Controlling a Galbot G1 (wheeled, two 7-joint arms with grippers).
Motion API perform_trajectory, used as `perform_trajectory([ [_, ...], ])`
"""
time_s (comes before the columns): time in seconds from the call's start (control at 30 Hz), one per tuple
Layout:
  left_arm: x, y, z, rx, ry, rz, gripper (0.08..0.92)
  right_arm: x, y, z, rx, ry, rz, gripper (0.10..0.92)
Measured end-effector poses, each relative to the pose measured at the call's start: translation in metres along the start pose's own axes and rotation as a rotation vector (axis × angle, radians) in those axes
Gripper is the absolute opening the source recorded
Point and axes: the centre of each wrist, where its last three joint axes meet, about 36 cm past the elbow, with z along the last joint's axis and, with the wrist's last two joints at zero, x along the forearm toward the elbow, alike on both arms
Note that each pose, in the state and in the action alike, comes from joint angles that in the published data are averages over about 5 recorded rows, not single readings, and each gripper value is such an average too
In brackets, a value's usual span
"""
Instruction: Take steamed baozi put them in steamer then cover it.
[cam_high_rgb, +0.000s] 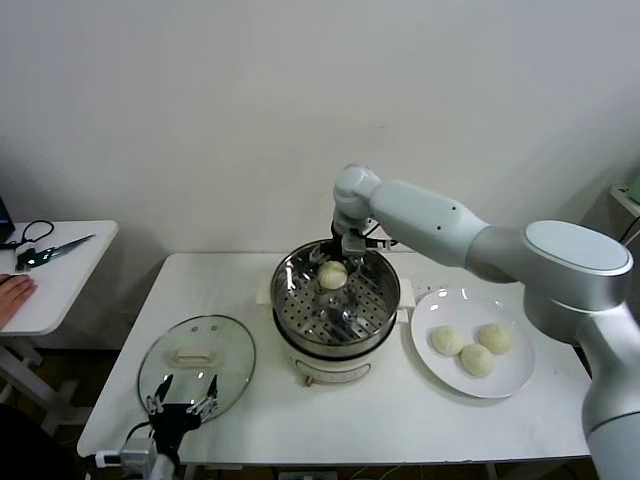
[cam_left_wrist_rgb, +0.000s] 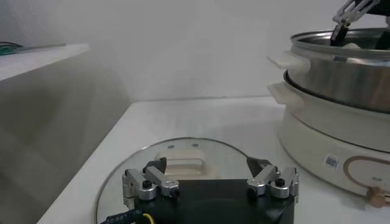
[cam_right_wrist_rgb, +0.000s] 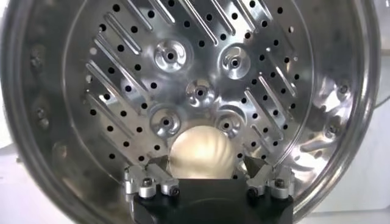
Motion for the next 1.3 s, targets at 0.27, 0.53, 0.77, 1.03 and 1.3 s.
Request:
perform_trajectory([
  [0.27,0.002,-0.002,-0.002,0.004,-0.003,0.002,0.823,0.08,0.042,0.016,-0.25,-0.021,0.025,0.823],
  [0.53,0.002,-0.002,-0.003,0.006,-0.009,0.001,0.823,0.13,0.154,0.01,-0.769,-0.055,0.057,0.823],
  [0.77,0.001,0.001,-0.005,0.013,-0.018,-0.009,0.823,0.111,0.248,-0.028,-1.17,-0.085,0.076,0.823],
  [1.03,0.003,0.004,-0.005,0.013,-0.017,-0.022,0.823,0.055,0.303,-0.071,-1.437,-0.088,0.026,0.823],
  [1.3,0.005,0.004,0.0,0.014,-0.007,-0.025,0.823,-0.004,0.321,-0.097,-1.546,-0.086,-0.035,0.823],
])
